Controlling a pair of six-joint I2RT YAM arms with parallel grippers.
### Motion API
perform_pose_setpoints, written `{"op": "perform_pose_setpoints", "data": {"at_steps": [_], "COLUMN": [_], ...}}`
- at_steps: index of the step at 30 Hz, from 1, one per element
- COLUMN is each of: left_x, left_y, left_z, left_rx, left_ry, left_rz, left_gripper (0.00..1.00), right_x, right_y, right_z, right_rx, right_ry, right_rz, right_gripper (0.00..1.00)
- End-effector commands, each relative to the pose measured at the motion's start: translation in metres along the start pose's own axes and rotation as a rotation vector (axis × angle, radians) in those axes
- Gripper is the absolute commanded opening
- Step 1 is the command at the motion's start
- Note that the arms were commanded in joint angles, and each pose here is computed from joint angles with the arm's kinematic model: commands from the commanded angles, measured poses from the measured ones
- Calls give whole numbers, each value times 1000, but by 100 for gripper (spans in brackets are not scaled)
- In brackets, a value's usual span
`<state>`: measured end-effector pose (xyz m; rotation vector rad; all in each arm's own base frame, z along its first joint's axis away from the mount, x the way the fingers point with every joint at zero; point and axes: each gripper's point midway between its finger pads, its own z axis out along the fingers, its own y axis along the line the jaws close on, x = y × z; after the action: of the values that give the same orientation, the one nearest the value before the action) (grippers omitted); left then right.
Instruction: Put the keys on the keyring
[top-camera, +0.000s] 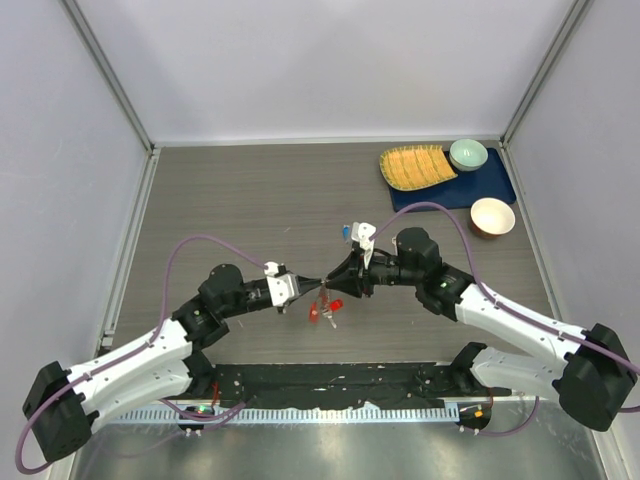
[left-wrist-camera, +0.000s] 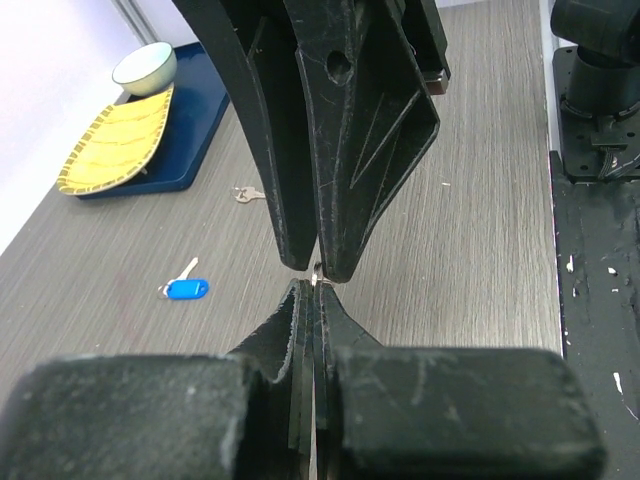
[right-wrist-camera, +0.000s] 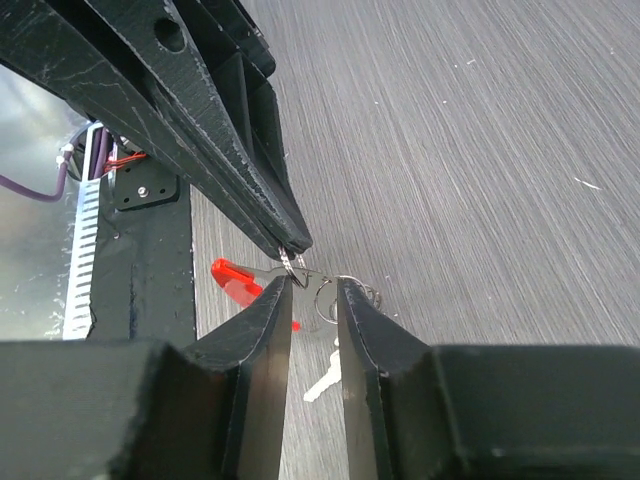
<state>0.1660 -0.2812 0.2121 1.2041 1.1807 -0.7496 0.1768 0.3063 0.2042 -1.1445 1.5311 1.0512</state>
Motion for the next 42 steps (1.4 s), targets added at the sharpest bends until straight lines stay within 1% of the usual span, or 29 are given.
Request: {"op": "perform_pose_setpoints", "data": {"at_steps": [1, 5, 7, 10, 13, 15, 18, 24, 26, 28, 29, 30, 31, 32, 34, 36, 38, 40, 42], "left_x": [-31, -32, -34, -35, -37, -36, -36, -29, -21, -15, -14, -13, -14, -12, -12, -9, -9, -10, -12], "left_y": [6, 6, 7, 6, 6, 4, 4, 5, 4, 6, 6, 6, 6, 5, 6, 5, 1, 0, 1], "left_z": [-2, -3, -4, -5, -6, -8, -9, -12, -13, -14, -14, -14, -14, -14, -14, -12, -9, -6, -4], "left_rx": [-30, -46, -53, -57, -63, -67, -73, -100, -110, -122, -121, -122, -118, -115, -113, -104, -75, -62, -51], "left_ry": [-127, -147, -164, -176, -199, -208, -217, -202, -169, -134, -124, -115, -101, -92, -73, -57, -50, -47, -48], "left_rz": [29, 18, 15, 4, -8, -22, -38, -96, -119, -141, -146, -152, -156, -160, -159, -155, -154, -152, -147], "left_gripper": [0, 0, 0, 0, 0, 0, 0, 0, 1, 11, 23, 28, 33, 40, 43, 46, 48, 49, 50], "right_x": [-15, -14, -14, -15, -16, -18, -19, -26, -28, -27, -24, -22, -10, -19, -15, -10, -8, -3, -2], "right_y": [4, 6, 8, 9, 10, 11, 12, 13, 11, 8, 5, 4, 3, 1, -2, -8, -2, 0, 0], "right_z": [4, 5, 6, 6, 7, 8, 9, 5, 3, 1, 2, 1, -2, -2, -6, -8, -14, -16, -17], "right_rx": [-33, -47, -61, -70, -76, -85, -92, -85, -68, -57, -44, -35, -28, -19, 10, 39, 29, 27, 24], "right_ry": [-54, -56, -59, -66, -73, -79, -83, -77, -64, -30, -5, 17, 80, 87, 164, 228, 303, 378, 413], "right_rz": [-30, -26, -26, -27, -23, -22, -18, -28, -40, -47, -46, -45, -21, -50, -42, -67, -78, -101, -128], "right_gripper": [28, 26, 22, 22, 17, 13, 1, 1, 1, 1, 1, 1, 1, 1, 1, 1, 1, 1, 1]}}
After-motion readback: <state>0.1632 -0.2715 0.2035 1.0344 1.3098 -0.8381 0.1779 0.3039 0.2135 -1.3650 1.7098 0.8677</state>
